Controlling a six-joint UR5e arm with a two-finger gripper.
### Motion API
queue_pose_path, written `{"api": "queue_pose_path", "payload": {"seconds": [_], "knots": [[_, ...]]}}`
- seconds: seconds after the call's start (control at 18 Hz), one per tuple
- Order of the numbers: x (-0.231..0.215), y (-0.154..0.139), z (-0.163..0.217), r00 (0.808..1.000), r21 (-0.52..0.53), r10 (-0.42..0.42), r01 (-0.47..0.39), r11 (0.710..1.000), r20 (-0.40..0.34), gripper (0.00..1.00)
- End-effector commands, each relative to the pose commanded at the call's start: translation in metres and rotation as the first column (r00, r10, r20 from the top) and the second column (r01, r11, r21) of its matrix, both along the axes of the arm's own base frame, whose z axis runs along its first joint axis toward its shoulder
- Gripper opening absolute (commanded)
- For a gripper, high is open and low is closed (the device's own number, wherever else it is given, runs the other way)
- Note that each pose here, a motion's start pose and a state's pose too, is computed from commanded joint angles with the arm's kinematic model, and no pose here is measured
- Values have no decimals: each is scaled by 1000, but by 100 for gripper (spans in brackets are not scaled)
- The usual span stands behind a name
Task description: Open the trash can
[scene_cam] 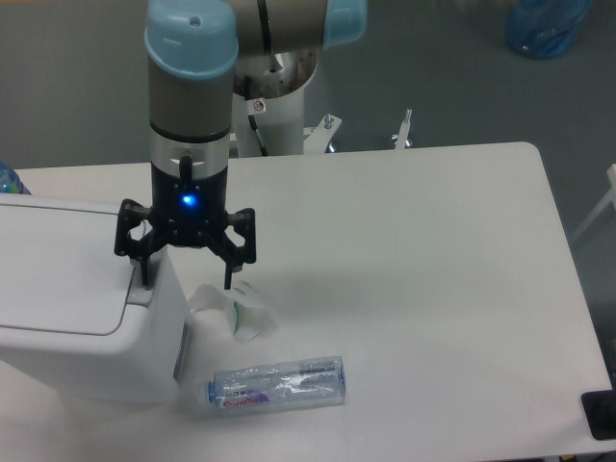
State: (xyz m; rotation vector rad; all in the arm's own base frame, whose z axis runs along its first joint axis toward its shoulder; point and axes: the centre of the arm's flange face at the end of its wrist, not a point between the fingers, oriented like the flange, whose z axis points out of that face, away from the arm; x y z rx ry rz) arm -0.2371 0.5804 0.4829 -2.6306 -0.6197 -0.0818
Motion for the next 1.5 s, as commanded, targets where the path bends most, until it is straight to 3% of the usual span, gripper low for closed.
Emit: {"api": "queue_pose_path", "payload": {"seconds": [0.5, 0.83, 0.94, 1.17, 1.28, 1.5], "knots": [[-2, 1, 7, 1000, 12, 1, -1, 1000, -7, 100], [-43, -6, 64, 994, 94, 26, -16, 995, -103, 100], [-70, -26, 71, 975, 30, 9, -2, 1000, -223, 100], [-105, -51, 63, 914, -158, -164, 112, 981, -370, 100], [-127, -71, 52, 904, -257, -226, 136, 957, -363, 100], [-151, -95, 39, 892, -319, -290, 179, 931, -346, 100]]}}
